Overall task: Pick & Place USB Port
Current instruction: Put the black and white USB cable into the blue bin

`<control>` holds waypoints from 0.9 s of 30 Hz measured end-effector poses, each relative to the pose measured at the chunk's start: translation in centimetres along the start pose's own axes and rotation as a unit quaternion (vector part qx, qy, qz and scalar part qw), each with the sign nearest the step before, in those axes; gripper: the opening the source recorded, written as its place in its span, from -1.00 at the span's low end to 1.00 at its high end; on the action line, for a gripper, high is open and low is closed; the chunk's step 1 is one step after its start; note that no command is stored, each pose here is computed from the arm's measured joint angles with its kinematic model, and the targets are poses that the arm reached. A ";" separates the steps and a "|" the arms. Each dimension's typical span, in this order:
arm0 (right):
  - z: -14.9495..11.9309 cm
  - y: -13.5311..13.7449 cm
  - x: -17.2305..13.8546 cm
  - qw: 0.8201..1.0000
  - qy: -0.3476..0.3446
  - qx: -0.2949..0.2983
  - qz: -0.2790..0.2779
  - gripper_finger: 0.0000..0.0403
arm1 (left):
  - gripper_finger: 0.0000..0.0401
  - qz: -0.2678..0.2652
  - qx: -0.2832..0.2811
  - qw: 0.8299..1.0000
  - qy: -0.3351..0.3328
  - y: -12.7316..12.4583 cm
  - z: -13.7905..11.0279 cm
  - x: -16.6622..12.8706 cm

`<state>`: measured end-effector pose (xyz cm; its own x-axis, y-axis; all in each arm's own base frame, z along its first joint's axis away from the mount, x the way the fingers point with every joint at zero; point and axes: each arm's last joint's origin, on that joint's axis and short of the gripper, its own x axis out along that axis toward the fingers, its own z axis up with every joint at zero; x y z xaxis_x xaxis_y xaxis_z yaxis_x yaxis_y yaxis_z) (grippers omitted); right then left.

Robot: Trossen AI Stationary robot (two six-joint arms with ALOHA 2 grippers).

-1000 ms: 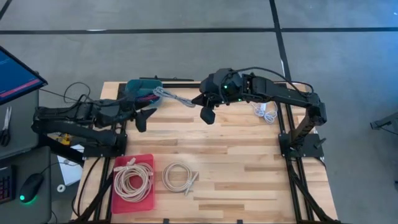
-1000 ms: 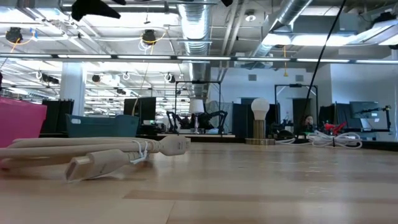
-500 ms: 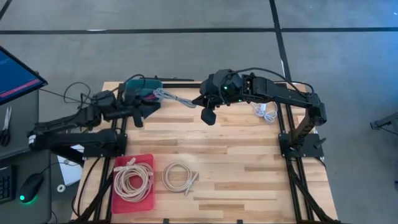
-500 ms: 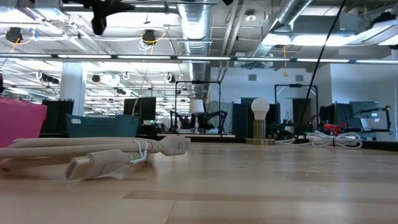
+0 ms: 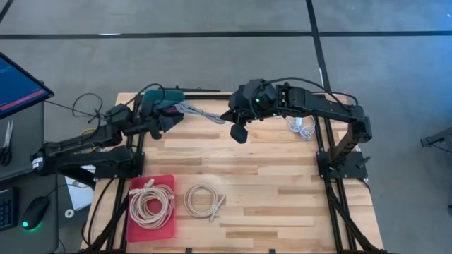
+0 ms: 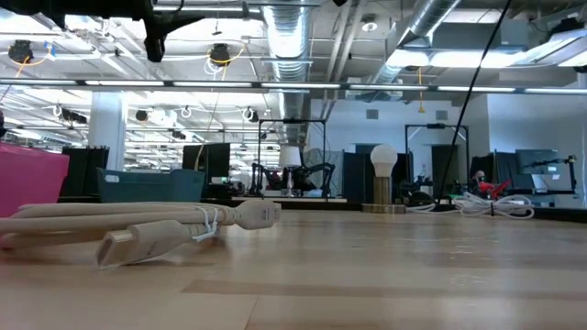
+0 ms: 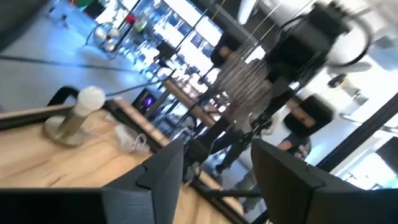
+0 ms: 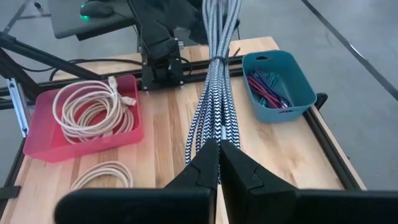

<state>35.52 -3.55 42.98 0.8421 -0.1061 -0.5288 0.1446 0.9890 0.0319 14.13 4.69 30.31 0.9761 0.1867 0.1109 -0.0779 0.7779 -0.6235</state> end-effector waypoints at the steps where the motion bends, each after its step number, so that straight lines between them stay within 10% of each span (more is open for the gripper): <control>1: 0.0 0.0 0.1 1.000 0.001 0.000 0.000 -1.00 | -0.03 -0.005 0.001 1.000 -0.006 -0.1 0.1 0.0; 27: 0.1 0.4 0.2 1.000 -0.006 0.012 0.028 -1.00 | -0.06 -0.044 -0.002 0.998 -0.054 -0.1 0.7 2.0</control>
<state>35.76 -3.23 43.01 0.8555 -0.0528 -0.5151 0.1102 0.9906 0.0815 15.98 5.38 31.11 0.9515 0.1813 0.2484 0.0088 0.7914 -0.6112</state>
